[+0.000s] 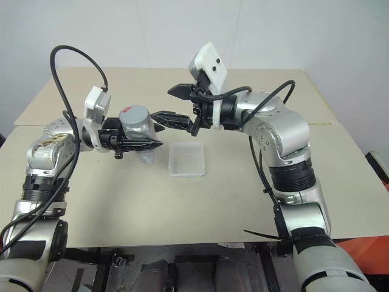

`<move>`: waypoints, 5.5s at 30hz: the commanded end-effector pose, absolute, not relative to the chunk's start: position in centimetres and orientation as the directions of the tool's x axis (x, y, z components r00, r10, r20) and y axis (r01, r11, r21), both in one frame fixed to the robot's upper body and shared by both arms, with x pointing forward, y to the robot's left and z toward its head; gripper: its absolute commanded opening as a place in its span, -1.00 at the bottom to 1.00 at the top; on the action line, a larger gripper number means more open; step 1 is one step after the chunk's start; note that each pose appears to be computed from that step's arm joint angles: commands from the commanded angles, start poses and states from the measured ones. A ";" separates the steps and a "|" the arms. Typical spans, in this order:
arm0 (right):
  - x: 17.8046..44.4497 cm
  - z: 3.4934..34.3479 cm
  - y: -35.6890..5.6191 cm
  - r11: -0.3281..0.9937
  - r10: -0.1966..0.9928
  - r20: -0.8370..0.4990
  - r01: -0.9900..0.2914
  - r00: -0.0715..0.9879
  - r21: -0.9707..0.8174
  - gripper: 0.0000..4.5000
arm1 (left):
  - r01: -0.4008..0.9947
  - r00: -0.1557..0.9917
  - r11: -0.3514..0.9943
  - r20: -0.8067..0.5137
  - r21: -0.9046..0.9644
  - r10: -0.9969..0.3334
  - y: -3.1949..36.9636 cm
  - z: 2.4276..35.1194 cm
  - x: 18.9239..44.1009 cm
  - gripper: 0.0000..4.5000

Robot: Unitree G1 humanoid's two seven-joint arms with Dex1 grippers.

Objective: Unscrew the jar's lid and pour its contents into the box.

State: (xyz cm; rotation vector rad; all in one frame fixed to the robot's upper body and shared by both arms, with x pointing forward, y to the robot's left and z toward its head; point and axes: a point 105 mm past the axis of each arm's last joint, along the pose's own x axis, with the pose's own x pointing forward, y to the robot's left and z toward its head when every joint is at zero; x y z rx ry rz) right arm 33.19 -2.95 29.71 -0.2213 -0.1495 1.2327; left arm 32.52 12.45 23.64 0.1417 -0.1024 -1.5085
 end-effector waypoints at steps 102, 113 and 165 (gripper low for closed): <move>36.6 13.3 -14.4 0.894 0.372 -0.196 -0.407 0.907 -0.187 0.24 | 0.788 0.579 0.574 0.048 0.225 -0.814 15.1 22.9 34.8 -0.14; 35.4 13.8 -15.0 0.853 0.443 -0.244 -0.489 0.863 -0.180 0.98 | 0.731 0.614 0.562 -0.014 0.387 -0.789 14.3 22.0 34.9 -0.14; 31.2 24.5 -11.5 0.532 0.809 -0.220 -0.838 0.545 -0.120 0.98 | 0.017 0.803 0.024 0.001 1.000 -0.596 12.0 26.4 45.0 -0.14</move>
